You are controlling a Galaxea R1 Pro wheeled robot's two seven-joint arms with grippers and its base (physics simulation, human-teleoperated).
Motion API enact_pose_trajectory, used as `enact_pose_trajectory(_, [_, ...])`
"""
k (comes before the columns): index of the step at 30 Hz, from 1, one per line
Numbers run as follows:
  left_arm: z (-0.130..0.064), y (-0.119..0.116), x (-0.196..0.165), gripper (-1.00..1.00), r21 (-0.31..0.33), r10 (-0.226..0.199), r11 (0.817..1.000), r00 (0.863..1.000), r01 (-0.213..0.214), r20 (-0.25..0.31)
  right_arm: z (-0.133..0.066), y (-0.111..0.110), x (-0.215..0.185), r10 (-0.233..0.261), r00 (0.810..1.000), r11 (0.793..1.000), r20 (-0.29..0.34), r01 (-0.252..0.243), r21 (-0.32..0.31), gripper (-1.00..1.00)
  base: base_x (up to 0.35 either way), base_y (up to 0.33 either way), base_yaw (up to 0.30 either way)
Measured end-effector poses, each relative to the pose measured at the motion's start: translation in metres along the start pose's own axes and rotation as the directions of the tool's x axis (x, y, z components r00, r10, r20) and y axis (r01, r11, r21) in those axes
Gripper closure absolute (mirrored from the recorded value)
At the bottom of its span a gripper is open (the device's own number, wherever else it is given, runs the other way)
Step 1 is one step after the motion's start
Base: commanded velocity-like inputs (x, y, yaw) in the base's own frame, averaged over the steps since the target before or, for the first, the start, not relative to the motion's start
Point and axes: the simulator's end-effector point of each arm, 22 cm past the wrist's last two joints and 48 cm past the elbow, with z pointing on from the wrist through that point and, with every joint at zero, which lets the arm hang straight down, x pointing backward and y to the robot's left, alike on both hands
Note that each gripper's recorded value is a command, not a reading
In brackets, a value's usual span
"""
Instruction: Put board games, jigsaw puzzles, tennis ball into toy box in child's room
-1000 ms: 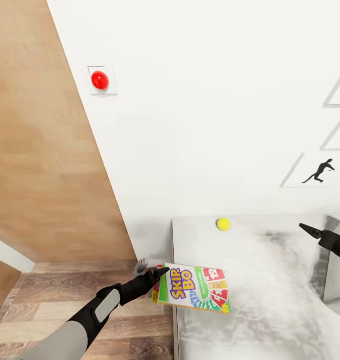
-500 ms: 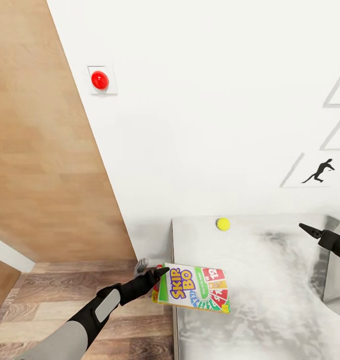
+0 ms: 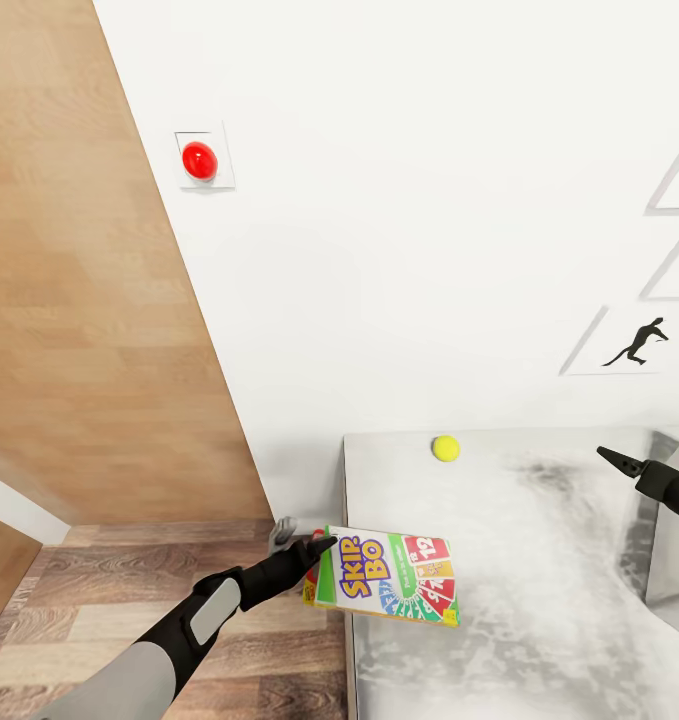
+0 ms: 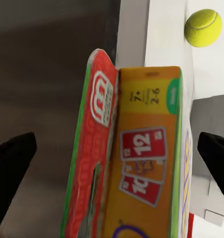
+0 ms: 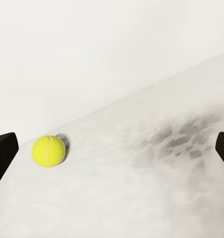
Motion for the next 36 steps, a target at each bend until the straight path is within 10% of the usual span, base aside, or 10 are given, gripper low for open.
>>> enact_pose_trajectory(36, [0.0033, -0.0050, 0.0029, 1.00, 0.012, 0.004, 1.000, 1.000, -0.004, -0.004, -0.0006, -0.0006, -0.0018, -0.001, 1.000, 1.000, 0.003, 0.001, 0.001, -1.00, 0.000, 0.000, 0.000])
